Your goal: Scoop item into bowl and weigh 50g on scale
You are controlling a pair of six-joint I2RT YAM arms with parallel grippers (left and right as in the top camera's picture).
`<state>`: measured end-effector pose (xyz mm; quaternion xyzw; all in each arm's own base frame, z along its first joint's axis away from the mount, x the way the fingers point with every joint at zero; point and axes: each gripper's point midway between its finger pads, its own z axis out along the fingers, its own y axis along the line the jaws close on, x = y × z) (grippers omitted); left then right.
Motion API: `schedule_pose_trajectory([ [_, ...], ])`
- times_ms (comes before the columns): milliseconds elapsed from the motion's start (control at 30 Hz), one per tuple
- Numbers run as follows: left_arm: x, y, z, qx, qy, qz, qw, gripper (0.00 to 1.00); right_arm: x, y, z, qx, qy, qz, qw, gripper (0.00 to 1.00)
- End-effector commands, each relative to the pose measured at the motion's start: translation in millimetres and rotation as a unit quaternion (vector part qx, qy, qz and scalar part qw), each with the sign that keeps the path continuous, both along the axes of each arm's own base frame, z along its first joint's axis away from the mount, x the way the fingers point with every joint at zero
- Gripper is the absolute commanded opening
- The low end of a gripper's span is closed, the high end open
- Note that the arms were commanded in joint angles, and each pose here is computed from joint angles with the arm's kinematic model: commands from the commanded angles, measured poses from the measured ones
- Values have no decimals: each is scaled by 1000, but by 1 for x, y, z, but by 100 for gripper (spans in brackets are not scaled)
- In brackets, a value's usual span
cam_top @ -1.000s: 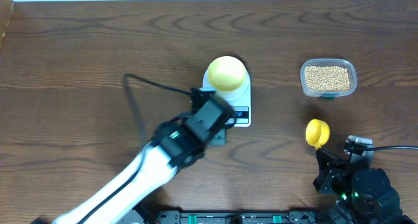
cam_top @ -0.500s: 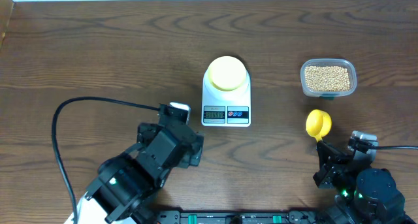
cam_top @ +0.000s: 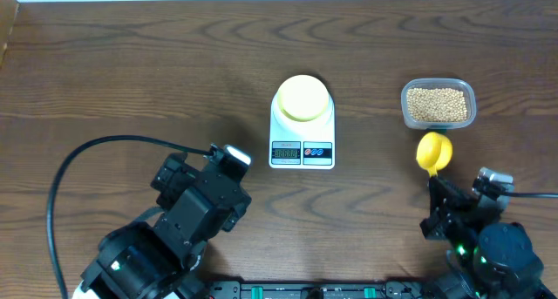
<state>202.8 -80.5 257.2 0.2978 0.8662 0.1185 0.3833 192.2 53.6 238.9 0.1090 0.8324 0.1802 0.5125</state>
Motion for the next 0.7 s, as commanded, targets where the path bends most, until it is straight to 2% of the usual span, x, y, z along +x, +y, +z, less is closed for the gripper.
schedule_pose_trajectory([
  [0, 8, 8, 6, 99, -17, -46, 994, 98, 15, -8, -18, -27, 14, -37, 999, 1],
  [100, 8, 7, 3, 119, -9, -59, 991, 98, 30, 1, -24, -17, 14, -39, 999, 1],
  [300, 11, 4, 2, 107, -9, -50, 993, 98, 58, 17, -26, 33, 20, -62, 997, 1],
  [467, 23, 6, 8, 126, -23, -55, 990, 98, 79, 25, -49, 13, 54, -70, 996, 1],
  [667, 37, 29, 0, 121, 1, -1, 993, 98, 107, 51, -61, 28, 59, -44, 997, 1],
])
